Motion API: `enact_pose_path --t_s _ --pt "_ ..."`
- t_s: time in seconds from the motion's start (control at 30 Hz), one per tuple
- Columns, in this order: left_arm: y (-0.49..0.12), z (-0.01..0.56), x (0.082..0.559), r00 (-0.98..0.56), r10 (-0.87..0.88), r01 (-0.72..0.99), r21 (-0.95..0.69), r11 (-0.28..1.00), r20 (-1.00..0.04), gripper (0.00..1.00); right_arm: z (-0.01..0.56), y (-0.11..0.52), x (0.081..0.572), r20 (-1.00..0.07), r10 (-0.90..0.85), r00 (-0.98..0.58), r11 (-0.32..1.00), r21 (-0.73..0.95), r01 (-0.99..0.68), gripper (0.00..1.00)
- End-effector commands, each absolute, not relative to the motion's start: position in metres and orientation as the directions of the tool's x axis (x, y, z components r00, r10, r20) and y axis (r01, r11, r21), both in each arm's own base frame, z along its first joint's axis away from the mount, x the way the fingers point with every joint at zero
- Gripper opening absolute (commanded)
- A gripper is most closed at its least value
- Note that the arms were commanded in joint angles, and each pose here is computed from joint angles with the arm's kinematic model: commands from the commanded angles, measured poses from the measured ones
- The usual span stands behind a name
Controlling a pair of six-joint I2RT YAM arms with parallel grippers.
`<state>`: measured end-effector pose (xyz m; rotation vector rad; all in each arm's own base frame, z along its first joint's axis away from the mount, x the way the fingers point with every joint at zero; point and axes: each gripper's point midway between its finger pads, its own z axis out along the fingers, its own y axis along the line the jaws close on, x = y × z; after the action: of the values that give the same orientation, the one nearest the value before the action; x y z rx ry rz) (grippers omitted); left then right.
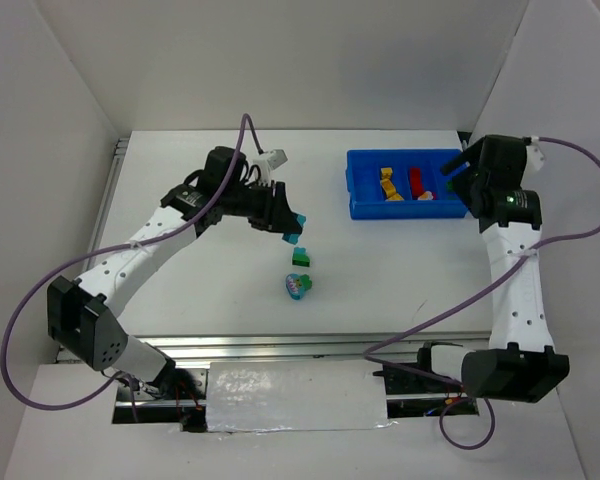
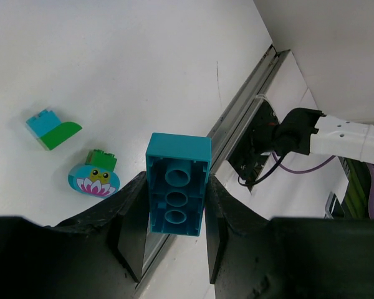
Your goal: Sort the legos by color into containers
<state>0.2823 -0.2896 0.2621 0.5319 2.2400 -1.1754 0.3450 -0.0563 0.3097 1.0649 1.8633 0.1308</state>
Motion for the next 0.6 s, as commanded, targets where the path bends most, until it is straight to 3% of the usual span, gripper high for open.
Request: enact_pose_path --t_s 0.0,0.17,0.33,0.4,0.43,0.47,0.57 --pt "-0.3 0.284 0.285 -0.724 0.073 0.628 -0.611 0.482 -0.686 0.0 0.281 -0.001 0.357 -0.577 0.732 -0.363 0.681 0.594 0.429 0.85" --pt "-0.292 0.291 0.289 -0.695 0.053 0.628 -0.569 0.53 -0.717 0.0 0.285 0.057 0.347 -0.587 0.639 -0.497 0.727 0.672 0.141 0.85" --pt "-0.29 0.289 0.296 -0.718 0.073 0.597 -0.56 0.574 -0.692 0.0 0.275 0.066 0.33 -0.591 0.618 -0.519 0.749 0.643 0.161 0.86" --pt "-0.294 0.288 0.296 -0.721 0.085 0.607 -0.569 0.555 -0.687 0.0 0.277 0.089 0.326 -0.59 0.555 -0.587 0.741 0.671 0.027 0.86" --pt "-0.301 0.294 0.292 -0.709 0.089 0.639 -0.585 0.498 -0.699 0.0 0.285 0.129 0.305 -0.558 0.455 -0.694 0.661 0.734 -0.156 0.86" --pt "-0.304 0.301 0.288 -0.705 0.075 0.651 -0.6 0.466 -0.706 0.0 0.297 0.15 0.299 -0.609 0.375 -0.699 0.604 0.732 -0.313 0.85" --pt "-0.315 0.324 0.273 -0.674 0.039 0.709 -0.632 0.314 -0.737 0.0 0.3 0.218 0.246 -0.677 0.125 -0.726 0.42 0.699 -0.579 0.85"
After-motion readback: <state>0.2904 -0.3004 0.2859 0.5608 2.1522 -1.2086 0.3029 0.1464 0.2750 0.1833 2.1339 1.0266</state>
